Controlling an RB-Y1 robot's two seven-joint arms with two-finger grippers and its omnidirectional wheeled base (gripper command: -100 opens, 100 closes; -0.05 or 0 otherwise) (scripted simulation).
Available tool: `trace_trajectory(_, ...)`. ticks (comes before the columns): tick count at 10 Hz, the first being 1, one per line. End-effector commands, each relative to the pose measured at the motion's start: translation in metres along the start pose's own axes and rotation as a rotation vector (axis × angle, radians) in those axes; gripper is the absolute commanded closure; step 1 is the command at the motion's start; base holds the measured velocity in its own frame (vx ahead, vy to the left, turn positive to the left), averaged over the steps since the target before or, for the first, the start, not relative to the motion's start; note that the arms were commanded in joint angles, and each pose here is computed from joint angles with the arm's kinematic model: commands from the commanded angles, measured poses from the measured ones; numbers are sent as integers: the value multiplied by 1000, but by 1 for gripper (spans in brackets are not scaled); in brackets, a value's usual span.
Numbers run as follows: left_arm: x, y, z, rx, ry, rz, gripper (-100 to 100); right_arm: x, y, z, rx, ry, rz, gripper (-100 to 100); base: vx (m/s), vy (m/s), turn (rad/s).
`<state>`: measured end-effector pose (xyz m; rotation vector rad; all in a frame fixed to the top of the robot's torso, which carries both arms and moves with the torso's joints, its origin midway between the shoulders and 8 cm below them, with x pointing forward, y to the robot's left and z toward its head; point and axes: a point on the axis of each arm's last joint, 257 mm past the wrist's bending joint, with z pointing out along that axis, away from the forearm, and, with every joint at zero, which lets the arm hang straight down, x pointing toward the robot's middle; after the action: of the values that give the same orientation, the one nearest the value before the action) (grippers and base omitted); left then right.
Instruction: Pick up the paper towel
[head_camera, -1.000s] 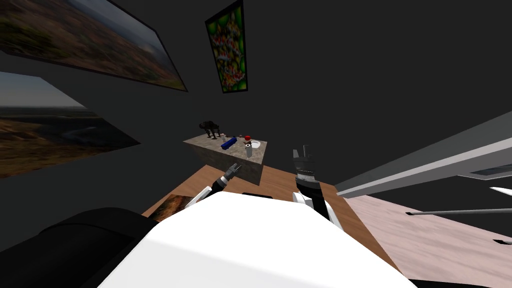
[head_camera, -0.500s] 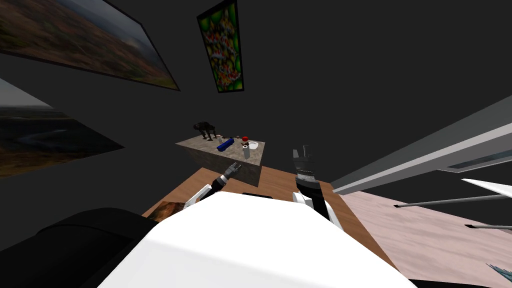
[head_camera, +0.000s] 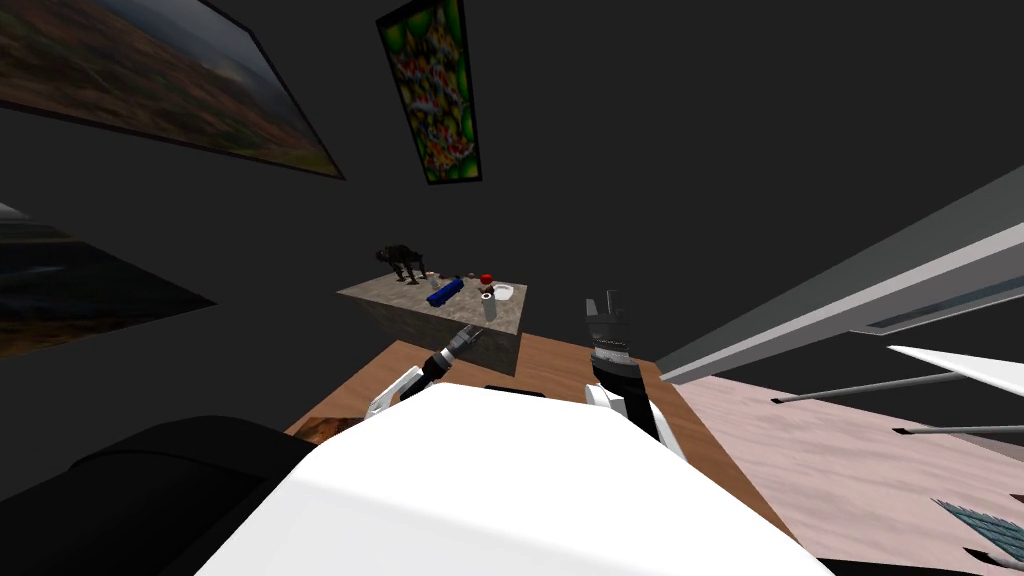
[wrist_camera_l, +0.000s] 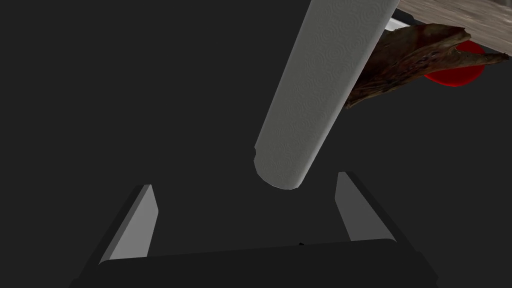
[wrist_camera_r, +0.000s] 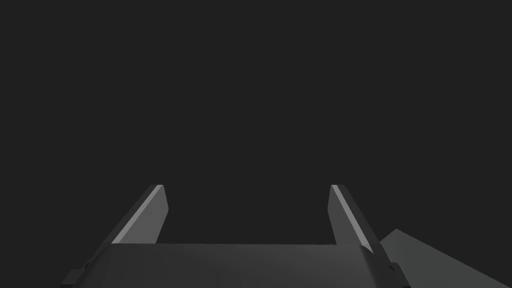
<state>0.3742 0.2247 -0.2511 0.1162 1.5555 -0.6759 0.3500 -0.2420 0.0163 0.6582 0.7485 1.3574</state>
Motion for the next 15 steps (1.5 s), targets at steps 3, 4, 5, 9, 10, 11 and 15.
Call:
trace_trajectory(3,-1,5,2,4,15,40,-100,0,0,0,0,0,0,0,48,17,-78)
trace_trajectory(4,-1,6,2,5,18,47,-100,0,0,0,0,0,0,0,61,26,-81)
trace_trajectory(5,-1,7,3,6,20,54,-100,0,0,0,0,0,0,0,56,39,-64)
trace_trajectory(9,-2,12,5,9,32,87,-100,0,0,0,0,0,0,0,35,20,-75)
trace_trajectory(10,-3,14,5,11,37,103,-100,0,0,0,0,0,0,0,40,27,-73)
trace_trajectory(11,-3,15,5,11,41,111,-100,0,0,0,0,0,0,0,31,15,-128)
trace_trajectory(15,-4,25,8,17,66,176,-100,0,0,0,0,0,0,0,52,48,-144)
